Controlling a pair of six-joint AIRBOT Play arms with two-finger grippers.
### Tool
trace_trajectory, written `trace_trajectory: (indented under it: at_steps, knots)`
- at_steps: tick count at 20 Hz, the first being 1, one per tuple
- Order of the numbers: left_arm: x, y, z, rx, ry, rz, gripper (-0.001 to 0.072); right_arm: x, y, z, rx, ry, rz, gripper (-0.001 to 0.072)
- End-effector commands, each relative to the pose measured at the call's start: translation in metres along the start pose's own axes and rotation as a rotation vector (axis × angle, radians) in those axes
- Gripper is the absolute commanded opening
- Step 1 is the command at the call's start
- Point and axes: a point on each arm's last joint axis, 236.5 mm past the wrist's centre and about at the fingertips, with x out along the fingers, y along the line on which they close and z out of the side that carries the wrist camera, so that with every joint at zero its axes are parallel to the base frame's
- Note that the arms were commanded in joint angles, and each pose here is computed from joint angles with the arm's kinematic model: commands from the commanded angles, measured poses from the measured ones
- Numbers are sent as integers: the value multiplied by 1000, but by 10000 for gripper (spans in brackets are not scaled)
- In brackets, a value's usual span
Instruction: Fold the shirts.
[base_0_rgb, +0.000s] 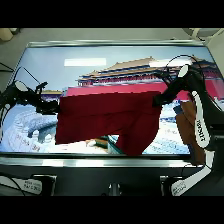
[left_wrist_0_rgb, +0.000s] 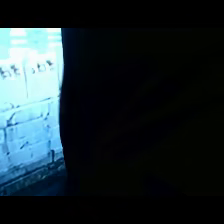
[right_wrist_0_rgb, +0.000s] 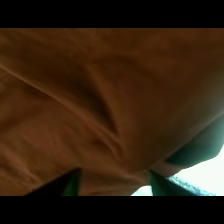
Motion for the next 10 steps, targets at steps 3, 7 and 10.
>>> trace_trajectory:
  at_steps: [3, 7, 10]
  knots:
    - [-52, 4, -14, -42, -7, -33, 508, -62, -5, -36, 55, -11, 25, 464]
    - [-33, 13, -85, -89, 7, -37, 507, -52, -3, -104, 109, 72, -42, 421]
    - [7, 17, -140, -86, 4, -23, 506, -23, 26, -138, 95, 60, 8, 420]
